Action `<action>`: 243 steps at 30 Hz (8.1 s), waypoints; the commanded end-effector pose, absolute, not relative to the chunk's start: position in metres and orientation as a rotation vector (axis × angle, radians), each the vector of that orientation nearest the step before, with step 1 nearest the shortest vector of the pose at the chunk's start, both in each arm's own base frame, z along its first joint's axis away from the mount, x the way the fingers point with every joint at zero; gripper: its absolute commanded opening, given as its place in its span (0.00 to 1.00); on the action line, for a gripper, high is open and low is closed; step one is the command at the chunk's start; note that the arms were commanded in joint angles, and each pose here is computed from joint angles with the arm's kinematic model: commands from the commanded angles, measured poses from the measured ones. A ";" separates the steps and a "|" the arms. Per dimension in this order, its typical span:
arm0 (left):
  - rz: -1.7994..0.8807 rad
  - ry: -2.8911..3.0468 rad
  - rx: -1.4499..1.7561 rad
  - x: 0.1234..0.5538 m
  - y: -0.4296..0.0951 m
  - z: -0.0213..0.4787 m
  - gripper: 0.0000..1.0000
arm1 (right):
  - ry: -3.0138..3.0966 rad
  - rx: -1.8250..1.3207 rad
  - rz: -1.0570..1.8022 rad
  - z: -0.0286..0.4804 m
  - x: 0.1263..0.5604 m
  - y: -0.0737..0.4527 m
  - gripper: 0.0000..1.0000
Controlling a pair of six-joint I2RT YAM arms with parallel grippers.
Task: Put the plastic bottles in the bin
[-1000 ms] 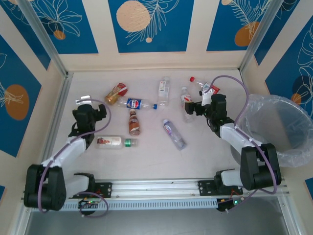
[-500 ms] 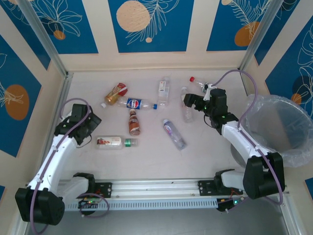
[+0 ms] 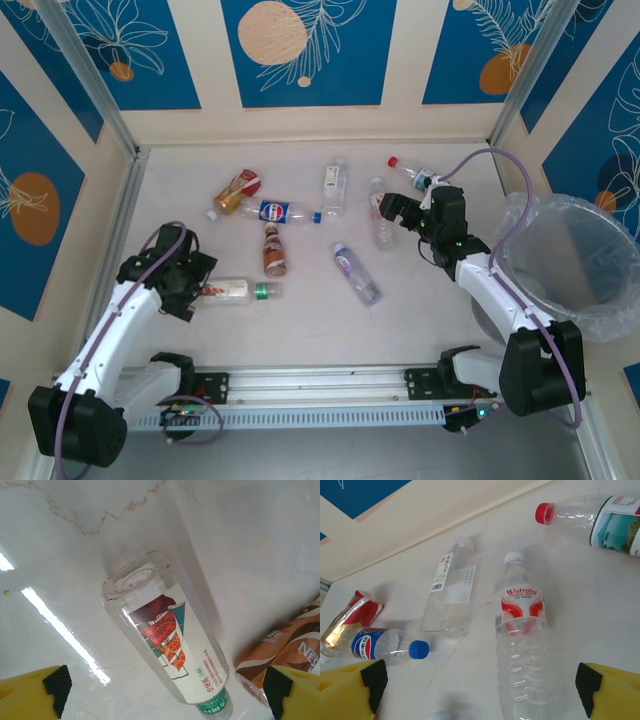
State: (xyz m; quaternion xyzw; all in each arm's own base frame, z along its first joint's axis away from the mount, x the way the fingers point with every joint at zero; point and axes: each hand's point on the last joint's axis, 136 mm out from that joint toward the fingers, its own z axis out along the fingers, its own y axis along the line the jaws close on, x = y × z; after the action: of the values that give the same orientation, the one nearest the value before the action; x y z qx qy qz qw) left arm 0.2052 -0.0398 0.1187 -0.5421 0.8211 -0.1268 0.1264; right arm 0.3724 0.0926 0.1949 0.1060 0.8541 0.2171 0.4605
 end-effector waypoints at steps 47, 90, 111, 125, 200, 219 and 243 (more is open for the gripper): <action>-0.030 2.446 -1.636 0.238 -0.025 0.035 0.32 | 2.113 0.177 0.525 0.217 0.335 0.104 0.99; -1.118 2.204 -0.428 0.343 -0.197 0.239 0.00 | 2.043 -0.630 1.390 0.207 0.213 0.327 1.00; -1.219 2.207 -0.299 0.344 -0.223 0.245 0.00 | 2.033 -0.661 1.467 0.196 0.222 0.365 0.49; -1.239 2.203 -0.207 0.337 -0.229 0.263 0.97 | 2.038 -0.645 1.446 0.204 0.227 0.351 0.12; -0.972 2.148 -0.159 0.344 -0.198 0.255 1.00 | 1.646 0.842 -0.565 0.325 0.211 -0.161 0.65; -0.799 2.184 -0.203 0.344 -0.176 0.248 1.00 | 1.784 0.726 0.121 0.341 0.242 -0.072 1.00; -0.690 2.146 -0.342 0.335 -0.146 0.230 1.00 | 2.164 -0.007 0.768 0.323 0.280 0.117 1.00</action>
State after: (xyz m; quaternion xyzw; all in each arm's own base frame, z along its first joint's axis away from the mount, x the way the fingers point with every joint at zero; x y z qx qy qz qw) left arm 0.3358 -0.1496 0.2242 -0.1321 0.8611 -0.2803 0.4031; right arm 0.2861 0.1042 0.3224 0.0353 0.8560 0.2941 0.4238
